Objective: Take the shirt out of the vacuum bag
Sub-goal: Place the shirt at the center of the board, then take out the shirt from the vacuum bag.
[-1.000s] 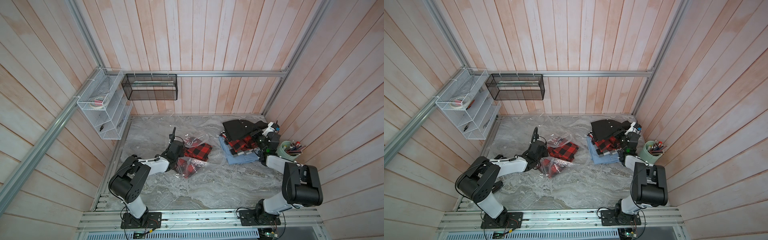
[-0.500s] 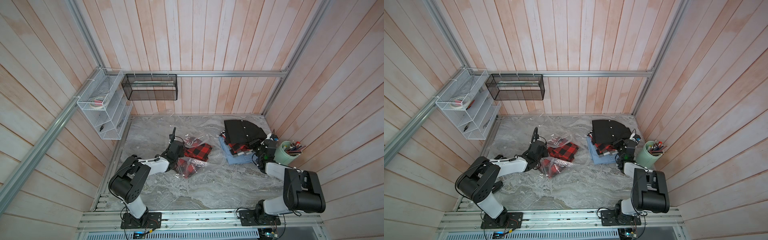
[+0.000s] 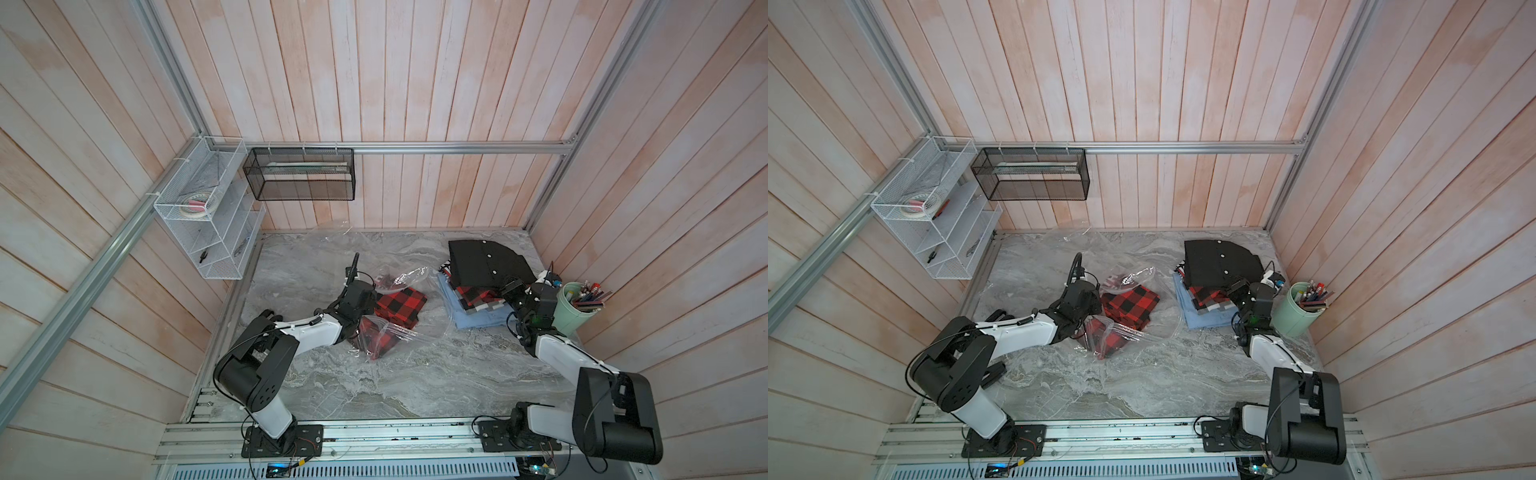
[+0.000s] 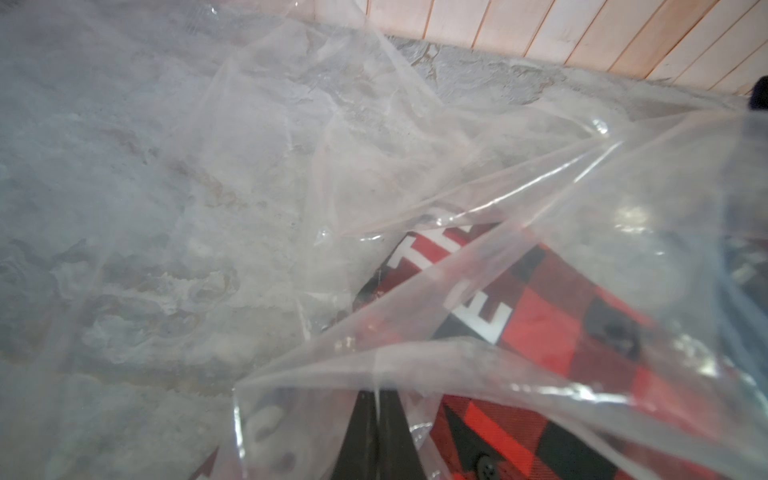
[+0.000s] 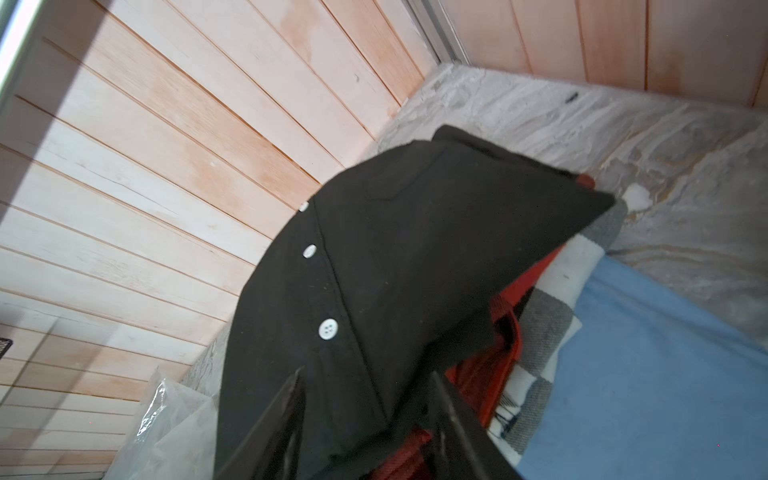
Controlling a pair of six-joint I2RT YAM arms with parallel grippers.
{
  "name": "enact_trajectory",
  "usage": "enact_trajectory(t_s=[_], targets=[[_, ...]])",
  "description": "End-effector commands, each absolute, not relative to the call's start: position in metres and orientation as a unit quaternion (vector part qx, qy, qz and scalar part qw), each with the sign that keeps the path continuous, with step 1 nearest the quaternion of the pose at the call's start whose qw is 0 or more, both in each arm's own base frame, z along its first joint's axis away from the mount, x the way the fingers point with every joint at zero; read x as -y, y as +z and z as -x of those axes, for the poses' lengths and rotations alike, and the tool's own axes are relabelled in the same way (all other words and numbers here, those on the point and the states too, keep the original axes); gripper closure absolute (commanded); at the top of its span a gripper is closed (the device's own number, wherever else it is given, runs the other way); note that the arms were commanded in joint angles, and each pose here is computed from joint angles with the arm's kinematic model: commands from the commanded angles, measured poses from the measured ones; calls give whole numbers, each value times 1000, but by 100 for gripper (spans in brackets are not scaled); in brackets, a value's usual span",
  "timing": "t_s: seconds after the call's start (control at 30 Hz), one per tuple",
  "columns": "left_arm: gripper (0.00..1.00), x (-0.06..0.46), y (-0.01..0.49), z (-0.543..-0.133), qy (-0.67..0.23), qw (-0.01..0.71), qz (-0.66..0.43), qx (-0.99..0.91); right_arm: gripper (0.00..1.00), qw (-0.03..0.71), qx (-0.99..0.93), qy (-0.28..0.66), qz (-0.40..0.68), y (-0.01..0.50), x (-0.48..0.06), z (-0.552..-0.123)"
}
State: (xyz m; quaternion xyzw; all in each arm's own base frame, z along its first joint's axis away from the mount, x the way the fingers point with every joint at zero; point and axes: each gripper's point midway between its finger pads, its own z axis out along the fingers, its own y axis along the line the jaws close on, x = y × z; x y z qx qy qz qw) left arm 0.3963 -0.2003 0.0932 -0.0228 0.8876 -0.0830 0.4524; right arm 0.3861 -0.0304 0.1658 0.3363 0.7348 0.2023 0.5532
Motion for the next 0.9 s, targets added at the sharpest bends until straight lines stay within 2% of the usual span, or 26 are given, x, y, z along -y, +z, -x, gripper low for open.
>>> enact_trajectory(t_s=[0.0, 0.1, 0.23, 0.43, 0.63, 0.87], targets=[[100, 212, 118, -399, -97, 469, 18, -878, 45, 562, -741, 192, -313, 184, 20, -381], [100, 215, 125, -400, -98, 473, 16, -875, 42, 572, -752, 206, -254, 209, -22, -379], [100, 214, 133, -400, -99, 480, 18, -872, 40, 562, -774, 249, -153, 227, -112, -362], [100, 212, 147, -398, -106, 491, 20, -864, 38, 499, -801, 322, -77, 203, -209, -322], [100, 212, 156, -394, -107, 499, 16, -860, 38, 440, -825, 352, -48, 167, -252, -298], [100, 214, 164, -392, -112, 506, 14, -855, 37, 383, -850, 359, -49, 119, -267, -287]])
